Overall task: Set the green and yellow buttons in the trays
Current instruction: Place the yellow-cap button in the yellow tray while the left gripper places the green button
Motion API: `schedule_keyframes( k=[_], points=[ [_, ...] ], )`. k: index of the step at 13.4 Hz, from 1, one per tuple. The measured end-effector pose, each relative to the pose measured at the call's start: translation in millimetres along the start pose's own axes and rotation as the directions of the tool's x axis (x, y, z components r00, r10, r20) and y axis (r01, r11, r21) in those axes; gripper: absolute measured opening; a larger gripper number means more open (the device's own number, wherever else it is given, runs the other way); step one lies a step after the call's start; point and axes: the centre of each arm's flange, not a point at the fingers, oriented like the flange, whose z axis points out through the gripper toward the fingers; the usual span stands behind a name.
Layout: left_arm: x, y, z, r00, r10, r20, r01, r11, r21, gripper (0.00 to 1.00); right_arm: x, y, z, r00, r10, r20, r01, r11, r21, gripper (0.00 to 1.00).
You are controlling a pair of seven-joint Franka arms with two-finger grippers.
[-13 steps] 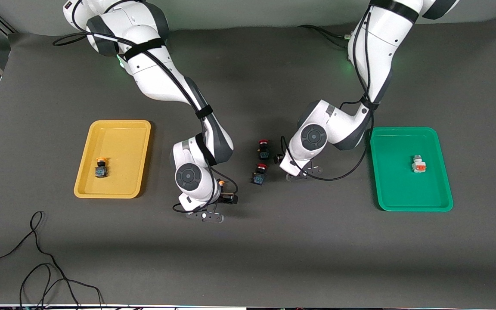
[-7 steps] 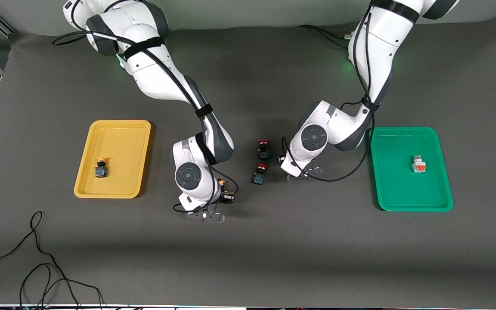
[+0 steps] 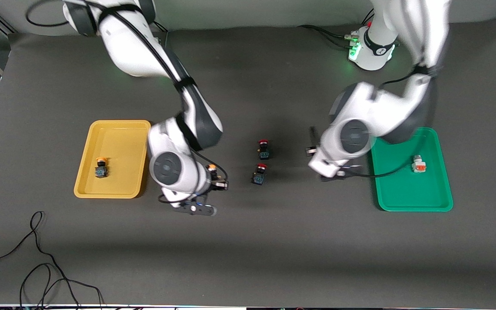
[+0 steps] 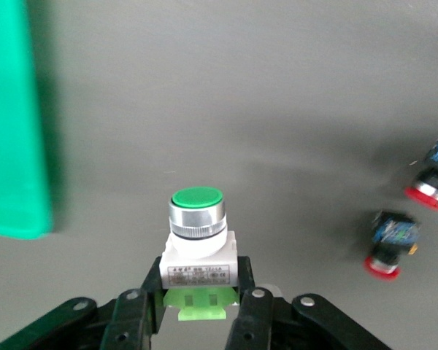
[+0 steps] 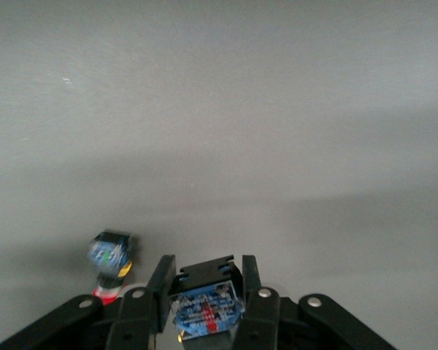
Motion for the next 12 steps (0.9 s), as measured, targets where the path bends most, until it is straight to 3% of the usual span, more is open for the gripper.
schedule_keyframes(
  k=[3, 7, 10, 12],
  points=[
    [21, -85, -28, 0.994, 0.106, 0.031, -0.105, 0.994, -0.020, 0.41, 11, 55, -48, 0.998, -0.061, 0.005, 0.061, 0.998, -0.014, 0.41],
    [47, -148, -10, 0.981, 0.188, 0.056, -0.188, 0.982, 0.002, 0.41, 31, 201, -50, 0.984, -0.167, 0.055, 0.169, 0.985, -0.044, 0.41],
    [55, -157, 14, 0.973, 0.227, 0.031, -0.227, 0.974, 0.010, 0.41, 27, 304, -24, 0.978, -0.204, 0.041, 0.206, 0.977, -0.046, 0.41],
    [65, -179, 38, 0.964, 0.266, -0.005, -0.266, 0.964, 0.005, 0.41, 14, 347, 22, 0.977, -0.213, 0.010, 0.214, 0.974, -0.071, 0.41]
  ],
)
